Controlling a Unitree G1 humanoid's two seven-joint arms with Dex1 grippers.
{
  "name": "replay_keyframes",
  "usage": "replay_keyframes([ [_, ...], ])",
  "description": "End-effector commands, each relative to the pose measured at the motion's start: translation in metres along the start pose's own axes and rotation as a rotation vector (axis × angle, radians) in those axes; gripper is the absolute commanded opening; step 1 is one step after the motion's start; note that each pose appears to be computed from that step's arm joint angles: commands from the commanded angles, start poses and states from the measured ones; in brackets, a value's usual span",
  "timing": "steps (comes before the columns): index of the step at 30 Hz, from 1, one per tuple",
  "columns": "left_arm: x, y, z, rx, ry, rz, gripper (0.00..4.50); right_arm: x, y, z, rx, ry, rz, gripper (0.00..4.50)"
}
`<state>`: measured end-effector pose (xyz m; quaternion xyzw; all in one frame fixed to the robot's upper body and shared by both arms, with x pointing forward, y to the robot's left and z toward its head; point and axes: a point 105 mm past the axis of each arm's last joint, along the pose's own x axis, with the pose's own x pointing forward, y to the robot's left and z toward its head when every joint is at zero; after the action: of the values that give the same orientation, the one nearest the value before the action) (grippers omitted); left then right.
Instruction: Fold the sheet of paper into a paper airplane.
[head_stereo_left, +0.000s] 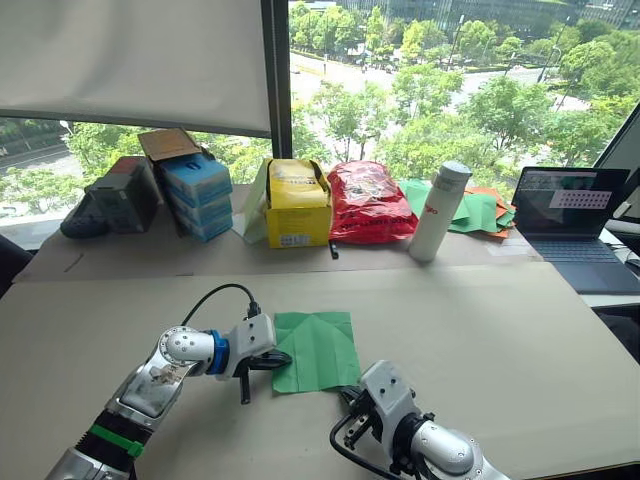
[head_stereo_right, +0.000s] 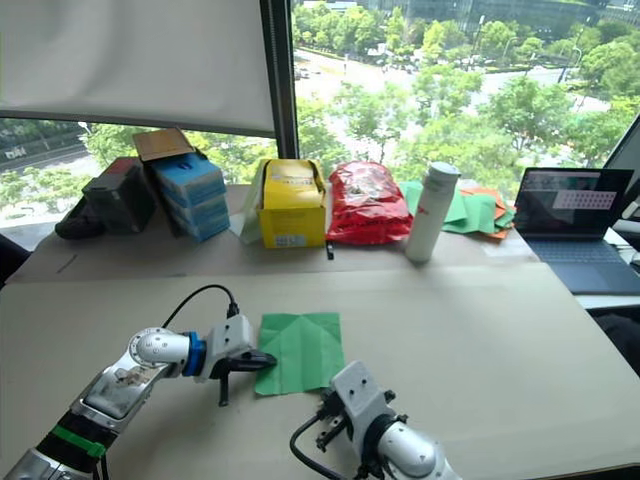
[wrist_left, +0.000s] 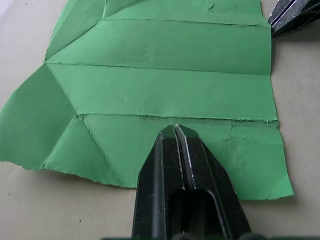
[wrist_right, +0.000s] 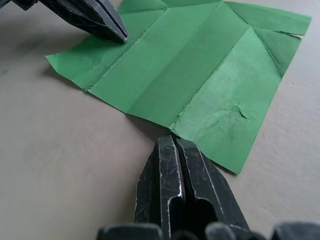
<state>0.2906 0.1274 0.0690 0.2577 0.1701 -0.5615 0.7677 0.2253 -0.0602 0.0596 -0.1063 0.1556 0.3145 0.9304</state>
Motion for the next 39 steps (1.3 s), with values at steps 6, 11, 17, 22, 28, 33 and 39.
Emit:
replay_keyframes([
  [6,0.009,-0.009,-0.024,-0.044,0.085,-0.051,0.00,0.011,-0.026,0.008,0.071,-0.109,-0.139,0.07],
  [11,0.008,-0.008,-0.024,-0.042,0.084,-0.041,0.00,0.016,-0.027,0.028,0.099,-0.226,-0.119,0.07],
  [17,0.006,-0.006,-0.025,-0.057,0.085,-0.012,0.00,0.032,-0.013,0.050,0.067,-0.314,0.048,0.07],
  [22,0.001,-0.005,-0.027,-0.071,0.089,0.010,0.00,0.047,0.001,0.063,0.002,-0.344,0.193,0.07],
  [28,-0.009,-0.004,-0.029,-0.095,0.094,0.068,0.00,0.061,0.023,0.045,-0.061,-0.217,0.395,0.07],
  [33,-0.024,-0.001,-0.028,-0.127,0.087,0.148,0.00,0.074,0.024,0.012,-0.127,-0.041,0.459,0.07],
  [39,-0.063,0.015,-0.011,-0.175,0.022,0.279,0.00,0.077,0.021,0.010,-0.128,-0.016,0.485,0.07],
])
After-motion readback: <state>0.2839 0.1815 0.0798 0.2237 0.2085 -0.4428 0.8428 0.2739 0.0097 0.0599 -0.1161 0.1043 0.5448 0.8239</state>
